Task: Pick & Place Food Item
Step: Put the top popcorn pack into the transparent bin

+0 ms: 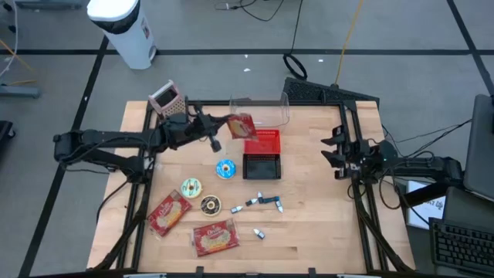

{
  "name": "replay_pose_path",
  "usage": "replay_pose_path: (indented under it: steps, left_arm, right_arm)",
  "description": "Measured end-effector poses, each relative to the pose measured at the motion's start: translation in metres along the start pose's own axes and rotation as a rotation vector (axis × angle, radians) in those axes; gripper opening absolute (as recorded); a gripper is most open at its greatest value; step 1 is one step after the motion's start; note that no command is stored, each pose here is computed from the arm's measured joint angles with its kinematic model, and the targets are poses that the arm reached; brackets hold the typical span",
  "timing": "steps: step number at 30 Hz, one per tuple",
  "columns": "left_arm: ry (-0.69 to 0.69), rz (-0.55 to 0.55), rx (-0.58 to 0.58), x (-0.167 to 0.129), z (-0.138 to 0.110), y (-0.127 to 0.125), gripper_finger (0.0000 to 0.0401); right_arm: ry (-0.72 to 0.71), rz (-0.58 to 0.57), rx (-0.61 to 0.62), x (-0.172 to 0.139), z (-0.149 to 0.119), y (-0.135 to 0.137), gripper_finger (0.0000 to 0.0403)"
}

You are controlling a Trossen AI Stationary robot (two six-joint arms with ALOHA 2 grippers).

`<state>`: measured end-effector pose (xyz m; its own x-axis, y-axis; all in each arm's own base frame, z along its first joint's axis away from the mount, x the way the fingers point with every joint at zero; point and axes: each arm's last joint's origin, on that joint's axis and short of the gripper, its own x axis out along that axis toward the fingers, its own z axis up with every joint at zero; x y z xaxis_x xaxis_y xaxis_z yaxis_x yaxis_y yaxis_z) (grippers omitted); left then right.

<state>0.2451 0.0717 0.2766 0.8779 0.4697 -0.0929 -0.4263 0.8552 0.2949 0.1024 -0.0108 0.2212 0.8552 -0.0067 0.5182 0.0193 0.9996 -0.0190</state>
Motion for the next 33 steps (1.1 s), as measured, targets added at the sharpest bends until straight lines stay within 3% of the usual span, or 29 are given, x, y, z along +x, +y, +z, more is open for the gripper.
replay_pose_path:
  steps: [6, 13, 18, 26, 30, 33]
  left_arm:
    - [-0.015, 0.011, 0.009, 0.003, -0.002, 0.015, 0.0000]
    - [-0.010, 0.025, 0.015, 0.004, -0.005, 0.022, 0.0000]
    - [-0.017, -0.004, -0.004, 0.007, -0.005, 0.014, 0.0000]
    - [-0.046, -0.051, -0.027, 0.030, -0.017, -0.010, 0.0000]
    - [-0.029, -0.068, -0.041, 0.042, -0.019, -0.017, 0.0000]
    - [0.004, -0.079, -0.044, 0.052, -0.011, -0.018, 0.0000]
  right_arm:
    - [-0.007, -0.014, 0.022, 0.000, 0.001, 0.000, 0.0170]
    - [0.036, -0.217, 0.097, 0.004, -0.008, -0.007, 0.0167]
    - [0.218, -0.292, 0.067, 0.018, -0.029, -0.011, 0.0168]
    - [0.261, -0.371, -0.101, 0.061, -0.033, -0.032, 0.0165]
    - [0.303, -0.434, -0.043, 0.073, -0.038, -0.049, 0.0164]
    - [0.361, -0.387, 0.038, 0.083, -0.046, -0.062, 0.0165]
